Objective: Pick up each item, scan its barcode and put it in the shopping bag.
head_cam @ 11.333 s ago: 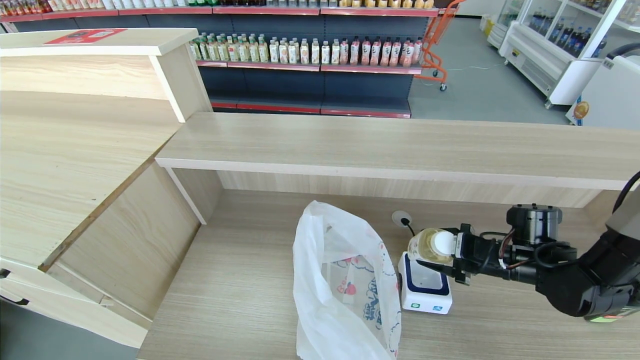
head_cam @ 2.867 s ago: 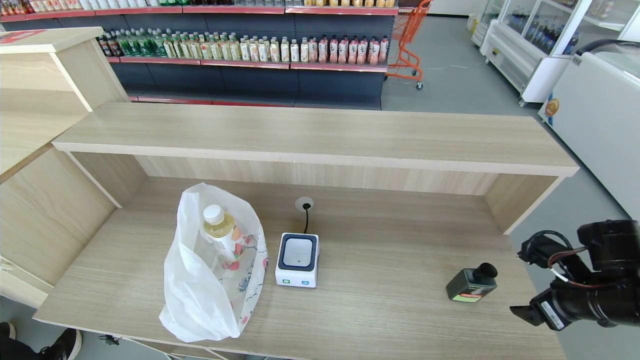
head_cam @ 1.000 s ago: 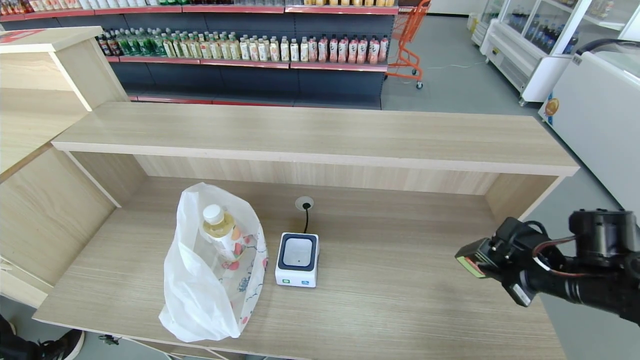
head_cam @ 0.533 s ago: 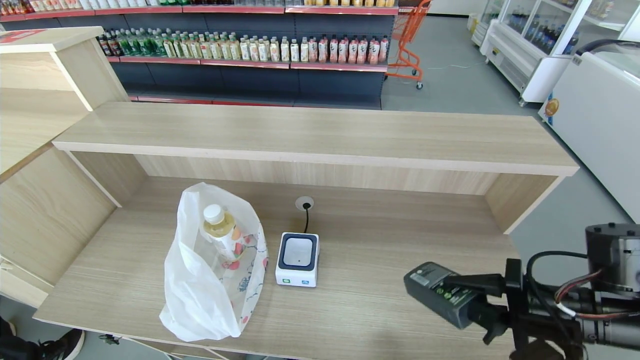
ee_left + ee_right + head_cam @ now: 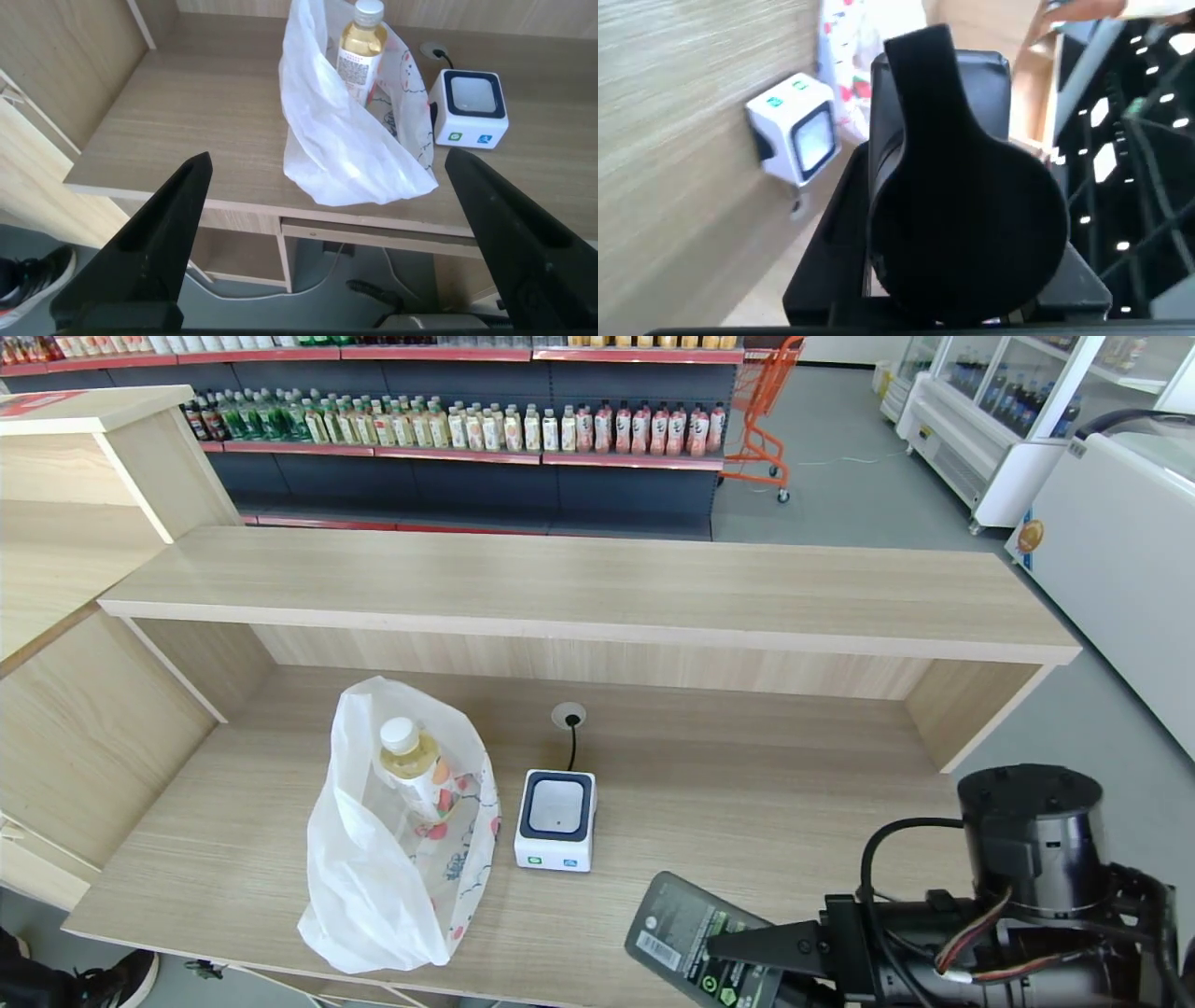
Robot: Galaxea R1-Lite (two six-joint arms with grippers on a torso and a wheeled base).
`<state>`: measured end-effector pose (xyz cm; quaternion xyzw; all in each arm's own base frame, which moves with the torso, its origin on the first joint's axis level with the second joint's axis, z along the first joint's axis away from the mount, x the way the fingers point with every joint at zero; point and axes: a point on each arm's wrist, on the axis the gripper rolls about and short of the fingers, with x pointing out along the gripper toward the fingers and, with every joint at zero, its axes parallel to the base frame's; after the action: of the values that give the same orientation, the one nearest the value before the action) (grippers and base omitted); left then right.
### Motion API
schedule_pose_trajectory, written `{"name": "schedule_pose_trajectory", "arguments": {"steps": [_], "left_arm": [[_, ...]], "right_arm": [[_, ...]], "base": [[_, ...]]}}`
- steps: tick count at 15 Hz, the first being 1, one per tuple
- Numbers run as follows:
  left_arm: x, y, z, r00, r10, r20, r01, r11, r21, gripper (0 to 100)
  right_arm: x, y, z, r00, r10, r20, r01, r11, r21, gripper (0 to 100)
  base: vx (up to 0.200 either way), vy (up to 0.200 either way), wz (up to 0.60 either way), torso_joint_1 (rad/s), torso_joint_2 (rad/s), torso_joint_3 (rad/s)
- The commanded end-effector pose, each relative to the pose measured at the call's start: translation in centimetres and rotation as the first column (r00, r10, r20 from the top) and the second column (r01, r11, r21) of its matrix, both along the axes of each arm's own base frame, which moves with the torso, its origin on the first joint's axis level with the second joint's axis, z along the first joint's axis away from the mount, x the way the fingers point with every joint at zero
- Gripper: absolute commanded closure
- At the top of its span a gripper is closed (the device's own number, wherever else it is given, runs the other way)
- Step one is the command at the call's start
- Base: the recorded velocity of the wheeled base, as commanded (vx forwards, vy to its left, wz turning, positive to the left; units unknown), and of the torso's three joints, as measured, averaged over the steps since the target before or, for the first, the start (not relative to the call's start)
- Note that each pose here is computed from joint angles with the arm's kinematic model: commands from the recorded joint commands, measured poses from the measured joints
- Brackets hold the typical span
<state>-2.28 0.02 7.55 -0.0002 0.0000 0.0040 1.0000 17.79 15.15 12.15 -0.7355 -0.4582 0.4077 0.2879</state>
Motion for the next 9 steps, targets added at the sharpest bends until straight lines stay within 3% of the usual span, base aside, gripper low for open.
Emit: {"name": "schedule_pose_trajectory", "arguments": {"steps": [1,6,9], "left_arm": [[0.0,0.0,0.0,1.0,0.001,-0.002,-0.001,1.0,0.0,0],[0.0,0.0,0.0,1.0,0.0,-0.002,0.0,1.0,0.0,0],[0.0,0.0,0.0,1.0,-0.002,-0.002,0.002,1.0,-0.001,0]], "right_arm": [[0.1,2.4,-1.5,0.994,0.11,-0.009,-0.11,0.994,0.004,100],[0.1,2.3,-1.3,0.982,0.185,0.043,-0.186,0.982,0.03,100],[1.0,1.6,-0.6,0.981,0.15,0.12,-0.157,0.986,0.058,100]], "base": [[0.0,0.0,0.0,0.0,0.0,0.0],[0.0,0.0,0.0,0.0,0.0,0.0],[0.0,0.0,0.0,0.0,0.0,0.0]]}}
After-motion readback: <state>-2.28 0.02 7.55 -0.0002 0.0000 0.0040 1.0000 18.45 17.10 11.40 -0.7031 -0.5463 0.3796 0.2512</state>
